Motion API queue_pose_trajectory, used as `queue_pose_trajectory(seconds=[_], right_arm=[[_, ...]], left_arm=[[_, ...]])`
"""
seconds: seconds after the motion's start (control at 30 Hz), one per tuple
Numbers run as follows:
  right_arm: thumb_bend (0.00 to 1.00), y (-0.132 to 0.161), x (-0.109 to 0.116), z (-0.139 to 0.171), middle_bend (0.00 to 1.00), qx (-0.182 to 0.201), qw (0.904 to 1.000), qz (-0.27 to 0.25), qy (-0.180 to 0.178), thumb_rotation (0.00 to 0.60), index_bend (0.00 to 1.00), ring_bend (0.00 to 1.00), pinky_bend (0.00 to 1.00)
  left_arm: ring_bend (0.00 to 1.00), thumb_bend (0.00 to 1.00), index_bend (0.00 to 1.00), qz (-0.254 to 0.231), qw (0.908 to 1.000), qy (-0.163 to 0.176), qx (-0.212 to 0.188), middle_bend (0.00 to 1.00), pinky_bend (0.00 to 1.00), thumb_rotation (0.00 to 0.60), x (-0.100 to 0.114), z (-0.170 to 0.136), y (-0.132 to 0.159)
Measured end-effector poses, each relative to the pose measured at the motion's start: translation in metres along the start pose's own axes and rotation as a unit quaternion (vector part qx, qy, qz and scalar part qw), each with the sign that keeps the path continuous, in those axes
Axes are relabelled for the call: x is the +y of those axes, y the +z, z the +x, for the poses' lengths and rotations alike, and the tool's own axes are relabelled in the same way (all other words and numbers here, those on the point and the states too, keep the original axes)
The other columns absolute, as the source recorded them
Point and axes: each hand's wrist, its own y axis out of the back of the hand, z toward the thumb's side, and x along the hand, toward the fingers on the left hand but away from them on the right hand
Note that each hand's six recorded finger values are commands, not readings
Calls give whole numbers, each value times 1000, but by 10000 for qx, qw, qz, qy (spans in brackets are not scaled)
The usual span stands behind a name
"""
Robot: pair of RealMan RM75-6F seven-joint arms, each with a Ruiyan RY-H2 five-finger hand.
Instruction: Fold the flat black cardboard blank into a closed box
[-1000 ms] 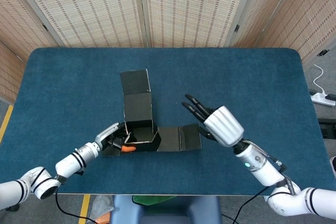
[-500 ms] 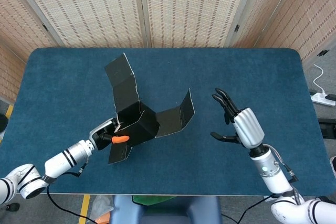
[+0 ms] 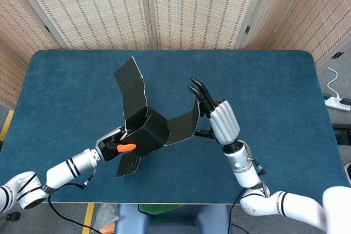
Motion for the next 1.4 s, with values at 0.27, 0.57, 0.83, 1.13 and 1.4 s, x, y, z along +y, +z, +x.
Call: queue_pose_trajectory(seconds=[0.27, 0.57, 0.83, 1.13, 1.4], right_arm=[[0, 26, -9, -20, 26, 361, 9992, 149, -53, 600, 0, 669, 1000], [0, 34, -14, -21, 44, 556, 9975, 363, 259, 600, 0, 670, 1000], [0, 49, -30, -16, 141, 1157, 9848, 1032, 778, 600, 14, 700, 1000], [0, 53, -59, -10, 252, 1557, 9650, 1653, 1311, 600, 146, 711, 1000], [0, 47, -85, 6, 281, 1749, 9452, 1933, 1965, 600, 161, 719, 1000]], left_arm=[[515, 198, 260, 618, 9980, -138, 77, 247, 603, 600, 1, -2, -3], [515, 197, 260, 1243, 9921, -123, 103, 247, 603, 600, 6, 0, -4], [515, 197, 260, 1847, 9825, 70, 251, 247, 604, 600, 15, 7, -8], [515, 197, 260, 2425, 9692, 163, 389, 239, 604, 600, 22, 9, -15], [514, 198, 260, 2993, 9521, 210, 592, 237, 603, 600, 28, 13, -28]])
